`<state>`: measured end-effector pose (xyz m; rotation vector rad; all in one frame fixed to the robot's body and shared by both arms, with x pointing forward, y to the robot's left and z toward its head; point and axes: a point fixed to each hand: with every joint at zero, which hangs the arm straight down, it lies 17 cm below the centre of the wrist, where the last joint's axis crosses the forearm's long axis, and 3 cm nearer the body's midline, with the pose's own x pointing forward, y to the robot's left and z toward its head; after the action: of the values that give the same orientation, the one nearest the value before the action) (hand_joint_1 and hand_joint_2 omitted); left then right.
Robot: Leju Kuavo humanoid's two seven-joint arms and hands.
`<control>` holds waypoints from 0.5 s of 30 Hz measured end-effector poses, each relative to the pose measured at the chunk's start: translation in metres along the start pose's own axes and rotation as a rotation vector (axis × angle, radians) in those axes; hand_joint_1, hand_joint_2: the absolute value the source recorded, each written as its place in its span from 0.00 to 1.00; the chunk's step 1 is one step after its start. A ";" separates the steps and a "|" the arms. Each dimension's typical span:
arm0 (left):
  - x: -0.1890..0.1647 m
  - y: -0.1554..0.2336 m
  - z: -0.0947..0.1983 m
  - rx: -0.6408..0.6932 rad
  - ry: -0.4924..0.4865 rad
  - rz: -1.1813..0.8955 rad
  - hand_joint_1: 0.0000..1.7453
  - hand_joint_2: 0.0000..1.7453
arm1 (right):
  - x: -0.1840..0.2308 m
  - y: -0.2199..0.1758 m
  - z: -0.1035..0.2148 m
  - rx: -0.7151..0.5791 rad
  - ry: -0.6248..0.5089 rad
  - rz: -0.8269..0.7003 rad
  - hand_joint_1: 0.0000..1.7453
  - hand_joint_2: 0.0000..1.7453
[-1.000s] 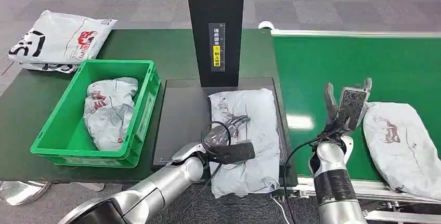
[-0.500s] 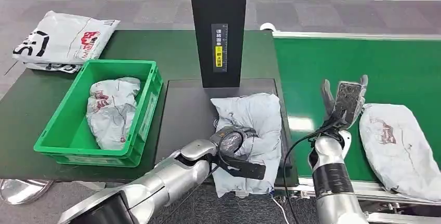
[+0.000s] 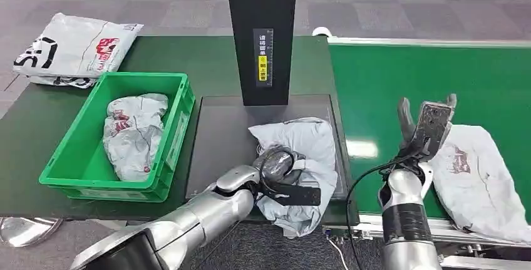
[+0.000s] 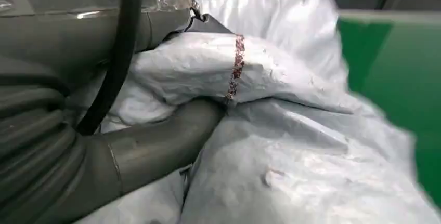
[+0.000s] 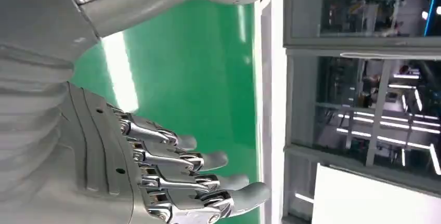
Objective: Moved the parcel from conveyor to table for the left to box.
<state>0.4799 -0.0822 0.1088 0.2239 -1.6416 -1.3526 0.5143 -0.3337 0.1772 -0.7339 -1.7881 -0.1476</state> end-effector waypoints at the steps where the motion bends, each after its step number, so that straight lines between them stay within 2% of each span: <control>1: 0.003 0.009 -0.002 0.029 -0.015 0.033 1.00 1.00 | -0.001 -0.001 0.001 -0.002 0.000 -0.006 0.00 1.00; 5: 0.007 0.072 -0.012 0.181 -0.052 0.098 1.00 1.00 | -0.003 -0.004 0.002 -0.021 -0.011 -0.035 0.00 1.00; 8: -0.006 0.147 -0.013 0.362 -0.028 0.069 1.00 1.00 | -0.010 -0.006 0.005 -0.032 0.001 -0.046 0.00 1.00; 11: -0.029 0.224 -0.001 0.549 0.030 0.008 1.00 1.00 | -0.015 -0.008 0.006 -0.043 0.017 -0.049 0.00 1.00; 13: -0.046 0.263 0.012 0.648 0.074 -0.031 1.00 1.00 | -0.019 -0.010 0.009 -0.049 0.029 -0.045 0.00 1.00; 15: -0.064 0.286 0.026 0.710 0.112 -0.072 1.00 1.00 | -0.025 -0.011 0.014 -0.047 0.045 -0.039 0.00 1.00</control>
<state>0.6110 0.0822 0.3141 0.7640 -1.9731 -0.7387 0.5012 -0.3464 0.1523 -0.7241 -1.7619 -0.2308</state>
